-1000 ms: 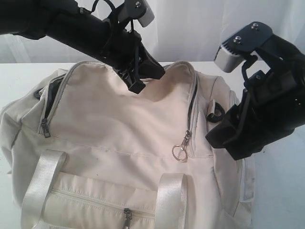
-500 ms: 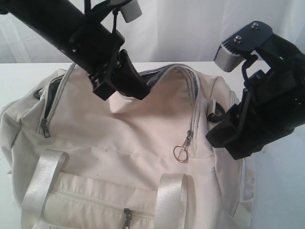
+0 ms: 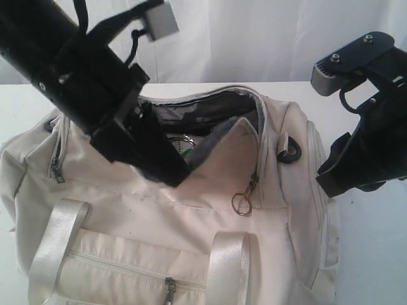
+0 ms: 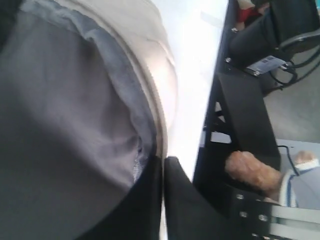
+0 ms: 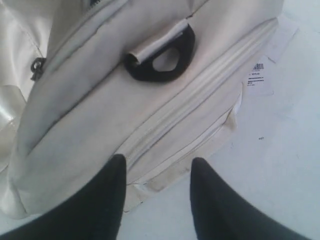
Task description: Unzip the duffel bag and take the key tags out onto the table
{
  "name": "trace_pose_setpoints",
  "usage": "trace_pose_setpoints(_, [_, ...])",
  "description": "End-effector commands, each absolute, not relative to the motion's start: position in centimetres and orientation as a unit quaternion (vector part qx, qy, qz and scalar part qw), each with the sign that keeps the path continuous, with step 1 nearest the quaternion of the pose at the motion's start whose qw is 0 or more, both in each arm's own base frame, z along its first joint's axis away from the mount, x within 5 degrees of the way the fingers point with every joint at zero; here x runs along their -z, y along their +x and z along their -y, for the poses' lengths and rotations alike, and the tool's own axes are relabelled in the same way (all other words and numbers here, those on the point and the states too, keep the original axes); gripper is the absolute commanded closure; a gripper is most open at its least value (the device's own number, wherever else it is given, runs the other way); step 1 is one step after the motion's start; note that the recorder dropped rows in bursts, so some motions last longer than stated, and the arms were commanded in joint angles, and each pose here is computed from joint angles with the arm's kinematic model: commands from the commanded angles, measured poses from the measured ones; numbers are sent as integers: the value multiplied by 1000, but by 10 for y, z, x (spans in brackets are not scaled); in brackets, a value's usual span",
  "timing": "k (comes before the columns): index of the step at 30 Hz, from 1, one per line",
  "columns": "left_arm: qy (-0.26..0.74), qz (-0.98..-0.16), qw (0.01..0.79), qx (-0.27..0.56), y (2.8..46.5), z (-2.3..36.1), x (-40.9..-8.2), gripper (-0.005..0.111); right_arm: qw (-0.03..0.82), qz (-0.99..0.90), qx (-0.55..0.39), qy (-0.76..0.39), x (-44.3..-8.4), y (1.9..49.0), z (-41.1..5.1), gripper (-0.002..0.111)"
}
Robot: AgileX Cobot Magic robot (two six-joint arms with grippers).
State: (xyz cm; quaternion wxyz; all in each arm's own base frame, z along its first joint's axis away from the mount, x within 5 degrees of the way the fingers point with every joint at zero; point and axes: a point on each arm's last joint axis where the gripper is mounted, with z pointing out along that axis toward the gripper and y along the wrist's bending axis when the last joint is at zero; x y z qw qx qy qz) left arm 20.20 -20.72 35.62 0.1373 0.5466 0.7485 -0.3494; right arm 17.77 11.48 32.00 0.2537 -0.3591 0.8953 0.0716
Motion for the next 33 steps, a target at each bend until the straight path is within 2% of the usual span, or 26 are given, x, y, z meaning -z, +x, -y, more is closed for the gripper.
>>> trace_pose_setpoints(1, [559, -730, 42, 390, 165, 214, -342, 107, 260, -896, -67, -354, -321, 177, -113, 69])
trace_pose_setpoints(9, [555, -728, -34, 400, 128, 224, -324, 107, 259, -896, -68, -354, -321, 177, -113, 69])
trace_pose_setpoints(17, [516, -758, -102, 387, 114, 221, -300, 105, 259, -897, -87, -347, -321, 176, -116, 69])
trace_pose_setpoints(20, [483, -779, -124, 380, 113, 220, -296, 93, 260, -897, -88, -347, -321, 176, -116, 69])
trace_pose_setpoints(22, [481, -780, -124, 381, 113, 220, -297, 81, 261, -897, -90, -346, -322, 176, -117, 69])
trace_pose_setpoints(26, [477, -777, -125, 391, 112, 221, -299, 50, 265, -892, -110, -350, -323, 175, -120, 69])
trace_pose_setpoints(28, [471, -775, -127, 401, 112, 222, -300, 40, 265, -885, -126, -360, -323, 173, -123, 69])
trace_pose_setpoints(33, [467, -775, -97, 415, 107, 219, -323, 41, 279, -873, -162, -367, -328, 171, -129, 69])
